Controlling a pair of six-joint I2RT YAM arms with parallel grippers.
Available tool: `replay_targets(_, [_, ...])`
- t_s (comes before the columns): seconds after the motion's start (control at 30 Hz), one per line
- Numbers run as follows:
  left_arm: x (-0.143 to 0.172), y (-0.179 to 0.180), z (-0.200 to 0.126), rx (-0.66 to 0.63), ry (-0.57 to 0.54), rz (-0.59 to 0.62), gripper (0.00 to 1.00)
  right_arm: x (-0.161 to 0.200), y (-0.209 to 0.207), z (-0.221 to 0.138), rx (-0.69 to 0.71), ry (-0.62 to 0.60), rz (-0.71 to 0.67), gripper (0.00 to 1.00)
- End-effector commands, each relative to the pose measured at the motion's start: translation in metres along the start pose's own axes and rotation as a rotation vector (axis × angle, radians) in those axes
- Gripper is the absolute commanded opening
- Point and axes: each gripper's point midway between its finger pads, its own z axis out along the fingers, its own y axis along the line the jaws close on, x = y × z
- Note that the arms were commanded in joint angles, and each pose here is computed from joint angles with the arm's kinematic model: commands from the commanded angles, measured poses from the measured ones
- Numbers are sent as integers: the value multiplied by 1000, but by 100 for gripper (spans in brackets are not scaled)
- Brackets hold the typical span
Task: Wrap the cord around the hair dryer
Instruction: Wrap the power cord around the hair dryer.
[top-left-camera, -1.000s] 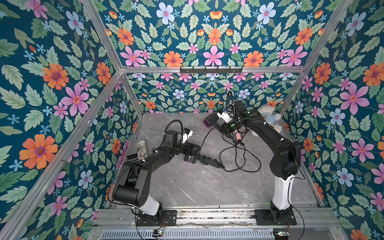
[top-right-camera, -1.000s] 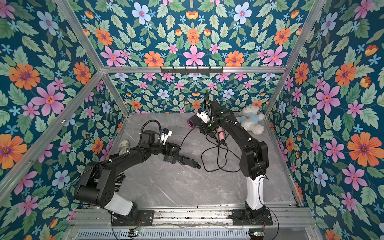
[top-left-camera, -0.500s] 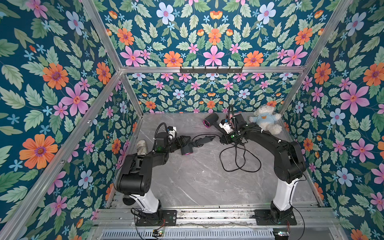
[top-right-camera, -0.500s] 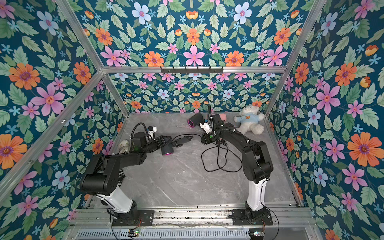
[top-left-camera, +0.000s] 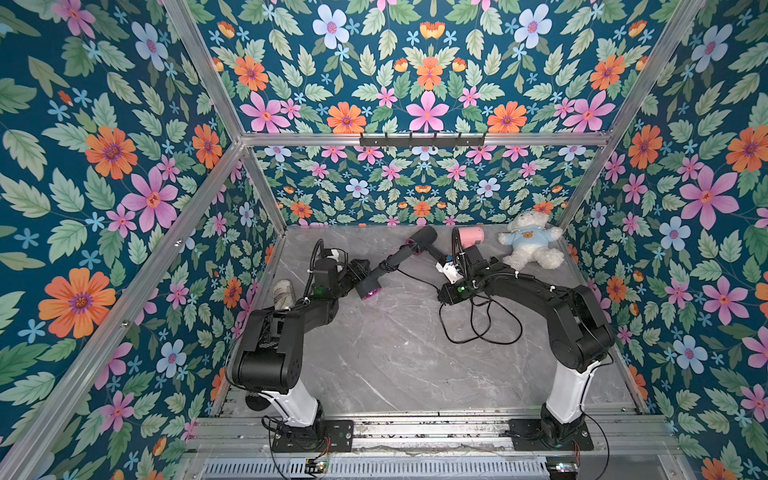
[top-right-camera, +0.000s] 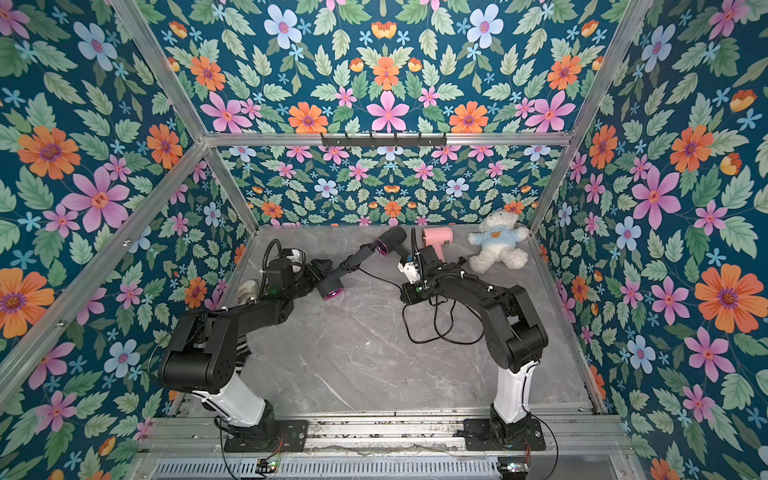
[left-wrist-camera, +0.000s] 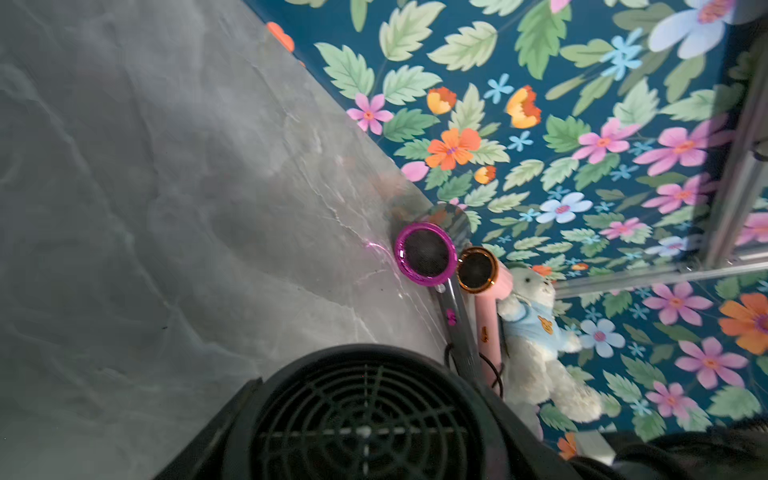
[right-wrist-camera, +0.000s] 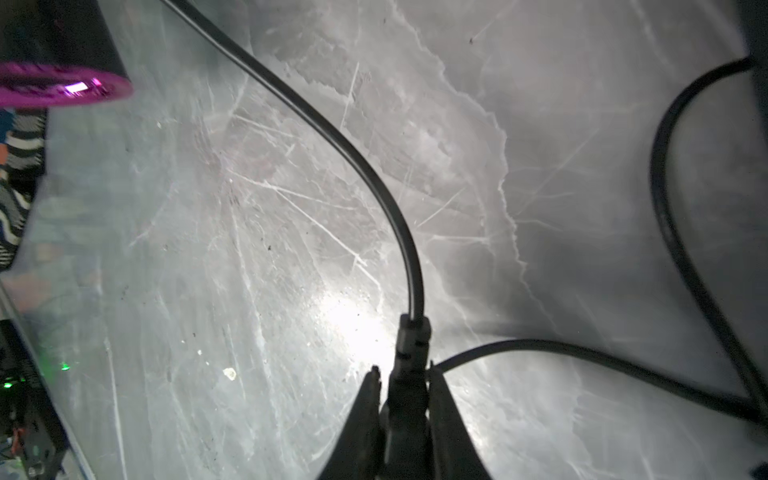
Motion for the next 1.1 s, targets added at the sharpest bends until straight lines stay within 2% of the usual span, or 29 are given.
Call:
replay_targets(0.0, [-19, 15, -3, -96, -100, -68, 0, 25, 0, 9, 76, 83, -37, 0])
replay_targets(0.2, [-33, 41, -12, -294, -200, -94, 0, 48, 33, 9, 69, 134, -97, 0])
replay_targets(0.43, [-42, 60, -35, -611, -355, 31, 0, 63, 89, -10, -43, 189, -129, 0])
replay_targets(0.57, [-45, 57, -42, -703, -419, 110, 0, 64, 106, -25, -72, 199, -148, 0])
replay_targets(0.7, [-44, 46, -42, -783, -436, 247, 0, 48, 120, -56, -92, 153, -180, 0])
replay_targets(0.83, [-35, 31, -30, -809, -397, 386, 0, 19, 134, -86, -102, 46, -232, 0])
replay_targets(1.07, [-13, -5, -5, -771, -233, 659, 0, -37, 119, -96, -50, -34, -267, 0])
